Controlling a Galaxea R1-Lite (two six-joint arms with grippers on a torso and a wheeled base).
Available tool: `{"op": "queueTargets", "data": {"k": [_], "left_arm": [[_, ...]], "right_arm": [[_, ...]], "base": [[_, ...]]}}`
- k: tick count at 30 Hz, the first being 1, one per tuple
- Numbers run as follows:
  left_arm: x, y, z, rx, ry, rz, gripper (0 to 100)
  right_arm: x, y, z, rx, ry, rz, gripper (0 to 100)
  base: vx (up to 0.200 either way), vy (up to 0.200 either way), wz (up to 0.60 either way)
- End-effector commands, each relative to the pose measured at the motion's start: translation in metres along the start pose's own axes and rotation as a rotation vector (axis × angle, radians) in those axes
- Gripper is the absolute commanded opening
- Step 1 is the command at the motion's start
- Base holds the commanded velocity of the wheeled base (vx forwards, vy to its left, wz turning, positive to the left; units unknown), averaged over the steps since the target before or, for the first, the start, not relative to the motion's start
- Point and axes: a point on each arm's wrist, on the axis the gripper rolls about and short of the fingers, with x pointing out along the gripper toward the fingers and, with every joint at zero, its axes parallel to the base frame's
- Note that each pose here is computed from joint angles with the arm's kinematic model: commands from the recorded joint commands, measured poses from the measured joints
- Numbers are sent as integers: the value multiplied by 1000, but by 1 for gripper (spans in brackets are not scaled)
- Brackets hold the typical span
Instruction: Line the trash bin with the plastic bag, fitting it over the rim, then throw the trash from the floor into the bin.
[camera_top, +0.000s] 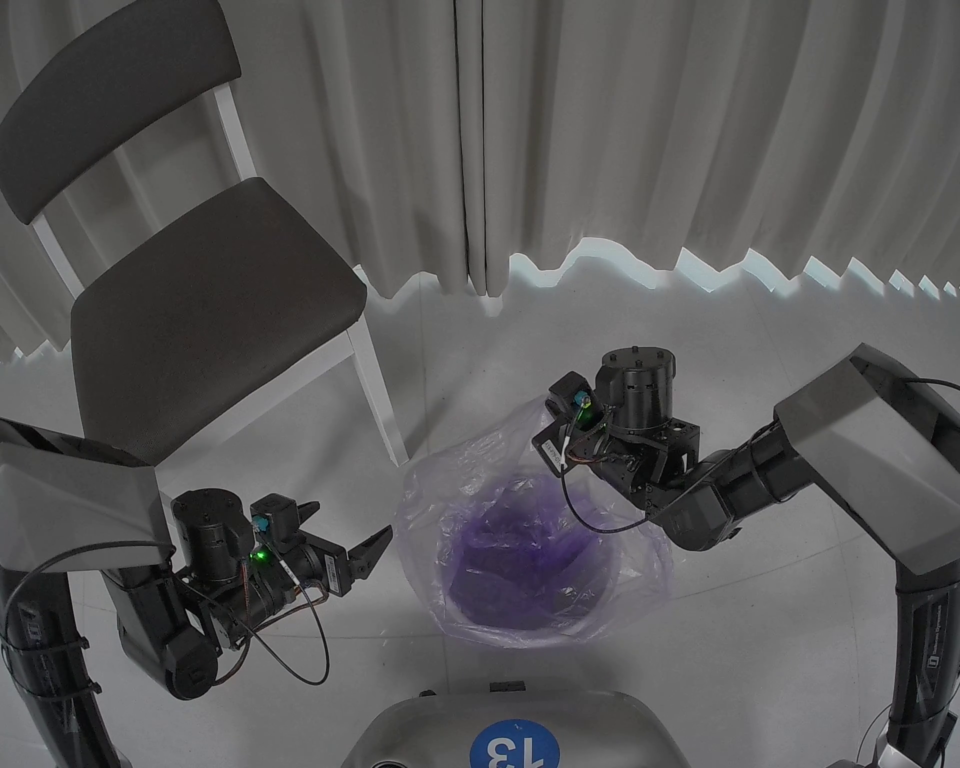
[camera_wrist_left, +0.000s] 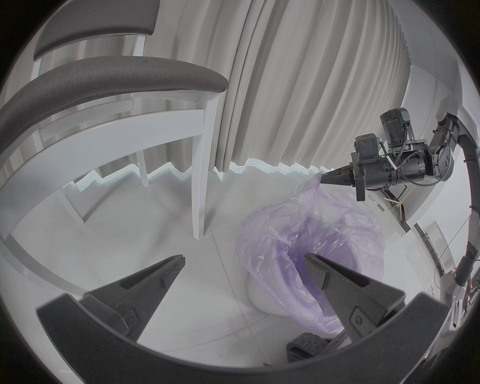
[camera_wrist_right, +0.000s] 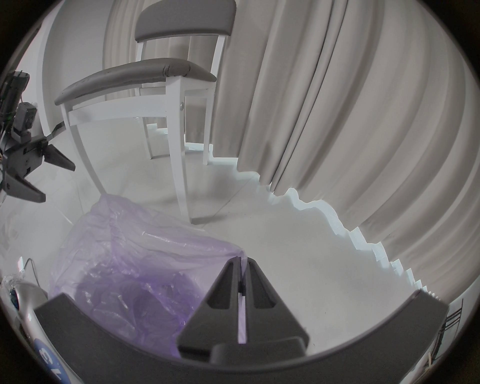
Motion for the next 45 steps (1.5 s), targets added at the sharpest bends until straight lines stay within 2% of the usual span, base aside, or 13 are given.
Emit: {"op": "queueTargets", "data": {"k": [1, 5, 29, 43, 44, 45], "left_arm": [[0, 0, 0, -1, -1, 1, 100], [0, 0, 0, -1, -1, 1, 100], [0, -1, -1, 2, 1, -3, 100], [2, -1, -2, 3, -2, -5, 100], [2, -1, -2, 3, -2, -5, 100], [1, -1, -3, 2, 0, -5, 100]], "right_arm": [[6, 1, 6, 11, -40, -37, 0], [5, 0, 12, 14, -66, -52, 0], [13, 21, -14, -11, 11, -2, 0], [13, 17, -14, -15, 17, -7, 0], [13, 17, -13, -14, 14, -8, 100], [13, 17, -13, -11, 10, -10, 100]], "base": [[0, 0, 0], [0, 0, 0], [0, 0, 0], [0, 0, 0], [0, 0, 0], [0, 0, 0]]}}
